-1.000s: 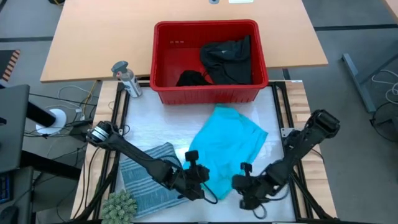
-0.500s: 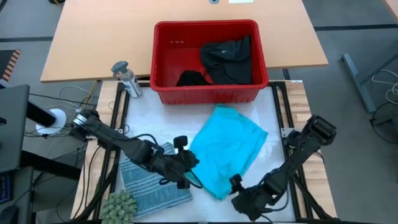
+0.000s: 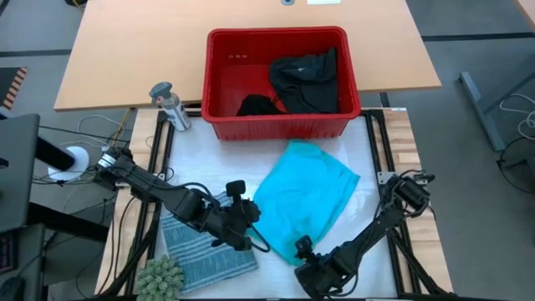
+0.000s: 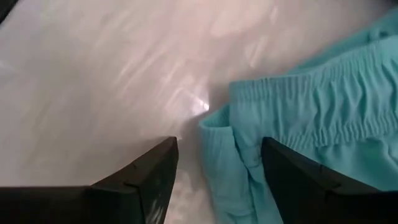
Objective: Fold Laundry from Bin
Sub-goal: Fold the light blue shorts from the red organizer bin
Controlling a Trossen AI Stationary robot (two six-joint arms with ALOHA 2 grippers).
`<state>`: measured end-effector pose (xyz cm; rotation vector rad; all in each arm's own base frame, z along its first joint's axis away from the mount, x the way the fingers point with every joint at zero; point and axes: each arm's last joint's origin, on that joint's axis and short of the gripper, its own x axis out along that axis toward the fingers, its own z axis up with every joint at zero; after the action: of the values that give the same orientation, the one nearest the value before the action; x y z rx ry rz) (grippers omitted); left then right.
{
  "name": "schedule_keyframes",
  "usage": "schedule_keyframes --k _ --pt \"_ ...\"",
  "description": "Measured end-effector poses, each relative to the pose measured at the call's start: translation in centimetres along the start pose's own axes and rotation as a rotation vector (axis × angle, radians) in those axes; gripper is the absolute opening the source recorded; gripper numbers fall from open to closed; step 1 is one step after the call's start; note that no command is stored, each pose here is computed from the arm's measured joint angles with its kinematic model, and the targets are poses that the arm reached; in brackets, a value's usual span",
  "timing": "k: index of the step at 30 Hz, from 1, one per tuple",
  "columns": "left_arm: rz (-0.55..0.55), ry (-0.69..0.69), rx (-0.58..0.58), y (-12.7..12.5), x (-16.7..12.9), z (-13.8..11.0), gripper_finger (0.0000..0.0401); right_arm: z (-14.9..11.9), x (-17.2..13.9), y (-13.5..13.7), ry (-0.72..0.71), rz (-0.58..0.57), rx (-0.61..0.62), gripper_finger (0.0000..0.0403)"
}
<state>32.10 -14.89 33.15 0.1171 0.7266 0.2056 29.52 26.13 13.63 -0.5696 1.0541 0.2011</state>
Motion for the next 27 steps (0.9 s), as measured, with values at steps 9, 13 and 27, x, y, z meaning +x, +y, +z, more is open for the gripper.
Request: schedule_keyframes --k 9,13,27 --pt "0.024 0.024 0.106 -1.0 1.9 -2.5 0.0 -0.2 1.1 0.0 0.1 -0.023 0.236 0.0206" --pt "0.018 0.105 0.29 -1.7 4.6 -7.1 0.0006 0.2 0.8 0.0 0.08 -0.018 0.254 0.0178" --pt "-0.405 0.268 -0.404 3.2 8.2 -6.0 0.0149 0.4 0.9 -0.1 0.072 -0.013 0.386 0.0184"
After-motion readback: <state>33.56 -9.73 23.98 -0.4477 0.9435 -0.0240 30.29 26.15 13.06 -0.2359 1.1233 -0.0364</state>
